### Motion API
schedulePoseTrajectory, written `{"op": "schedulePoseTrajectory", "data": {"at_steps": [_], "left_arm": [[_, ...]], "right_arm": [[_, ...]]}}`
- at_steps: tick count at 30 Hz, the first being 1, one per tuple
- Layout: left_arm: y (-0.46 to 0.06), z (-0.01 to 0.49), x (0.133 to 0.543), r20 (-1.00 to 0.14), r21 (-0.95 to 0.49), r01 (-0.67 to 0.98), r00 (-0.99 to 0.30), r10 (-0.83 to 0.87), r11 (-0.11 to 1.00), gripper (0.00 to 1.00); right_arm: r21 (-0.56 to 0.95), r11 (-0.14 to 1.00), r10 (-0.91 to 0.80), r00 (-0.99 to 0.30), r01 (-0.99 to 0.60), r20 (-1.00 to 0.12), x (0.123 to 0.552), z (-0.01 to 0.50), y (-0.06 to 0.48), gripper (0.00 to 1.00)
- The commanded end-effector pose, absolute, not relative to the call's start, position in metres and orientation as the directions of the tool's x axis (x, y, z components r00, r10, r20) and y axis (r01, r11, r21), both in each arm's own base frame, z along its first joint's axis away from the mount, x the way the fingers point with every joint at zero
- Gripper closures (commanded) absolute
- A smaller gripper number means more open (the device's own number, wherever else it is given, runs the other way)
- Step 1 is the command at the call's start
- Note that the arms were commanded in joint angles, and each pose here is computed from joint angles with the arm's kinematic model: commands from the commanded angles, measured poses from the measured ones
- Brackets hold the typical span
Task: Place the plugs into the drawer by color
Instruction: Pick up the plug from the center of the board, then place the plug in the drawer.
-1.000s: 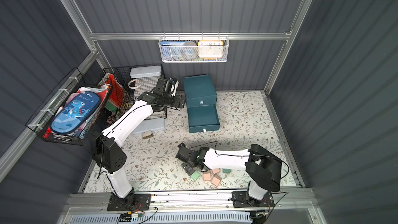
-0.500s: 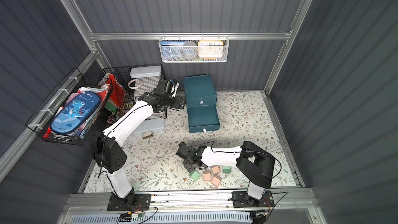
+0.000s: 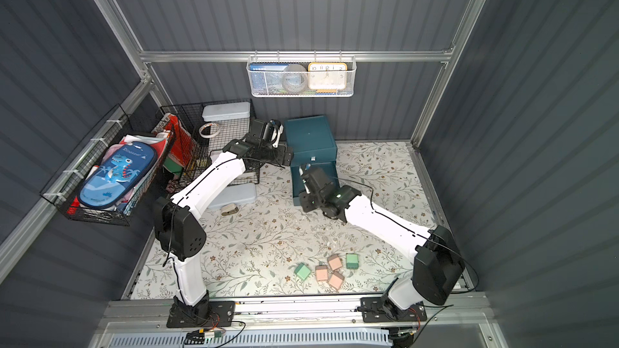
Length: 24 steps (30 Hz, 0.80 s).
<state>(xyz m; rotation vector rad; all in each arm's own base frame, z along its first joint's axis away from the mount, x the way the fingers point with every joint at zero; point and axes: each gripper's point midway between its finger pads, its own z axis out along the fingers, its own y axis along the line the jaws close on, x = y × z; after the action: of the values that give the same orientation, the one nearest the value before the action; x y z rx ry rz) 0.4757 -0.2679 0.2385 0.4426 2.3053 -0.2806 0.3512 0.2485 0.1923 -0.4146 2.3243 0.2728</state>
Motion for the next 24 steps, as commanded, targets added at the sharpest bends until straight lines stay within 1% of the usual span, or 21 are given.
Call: {"op": "schedulePoseTrajectory", "data": {"at_steps": [1, 3, 6, 12, 14, 19, 21, 24], "left_arm": [[-0.270, 0.230, 0.488, -0.721, -0.040, 0.395, -0.647, 0.247, 0.918, 0.02], [-0.270, 0.222, 0.491, -0.713, -0.032, 0.391, -0.654, 0.254, 0.920, 0.02], [-0.270, 0.215, 0.491, -0.702, -0.032, 0.387, -0.665, 0.255, 0.921, 0.02], [-0.272, 0.224, 0.481, -0.710, -0.081, 0.395, -0.667, 0.225, 0.915, 0.02], [-0.273, 0.235, 0.478, -0.722, -0.096, 0.400, -0.658, 0.212, 0.912, 0.02], [-0.273, 0.288, 0.475, -0.789, -0.115, 0.414, -0.590, 0.170, 0.903, 0.01], [-0.271, 0.303, 0.479, -0.810, -0.099, 0.410, -0.562, 0.166, 0.907, 0.01], [-0.267, 0.304, 0.493, -0.820, -0.041, 0.378, -0.541, 0.184, 0.925, 0.01]], "right_arm": [[0.041, 0.946, -0.198, -0.672, -0.322, -0.713, 0.382, 0.182, 0.227, 0.70], [0.061, 0.955, -0.157, -0.671, -0.289, -0.725, 0.400, 0.180, 0.219, 0.70], [0.059, 0.964, -0.138, -0.676, -0.260, -0.724, 0.419, 0.173, 0.214, 0.70], [0.050, 0.973, -0.120, -0.683, -0.224, -0.720, 0.435, 0.168, 0.208, 0.68], [0.039, 0.976, -0.123, -0.688, -0.214, -0.715, 0.435, 0.163, 0.205, 0.66], [-0.016, 0.983, -0.144, -0.716, -0.183, -0.683, 0.431, 0.139, 0.189, 0.60], [-0.028, 0.983, -0.152, -0.727, -0.180, -0.670, 0.430, 0.132, 0.186, 0.59], [-0.034, 0.983, -0.160, -0.735, -0.183, -0.659, 0.430, 0.129, 0.185, 0.57]]}}
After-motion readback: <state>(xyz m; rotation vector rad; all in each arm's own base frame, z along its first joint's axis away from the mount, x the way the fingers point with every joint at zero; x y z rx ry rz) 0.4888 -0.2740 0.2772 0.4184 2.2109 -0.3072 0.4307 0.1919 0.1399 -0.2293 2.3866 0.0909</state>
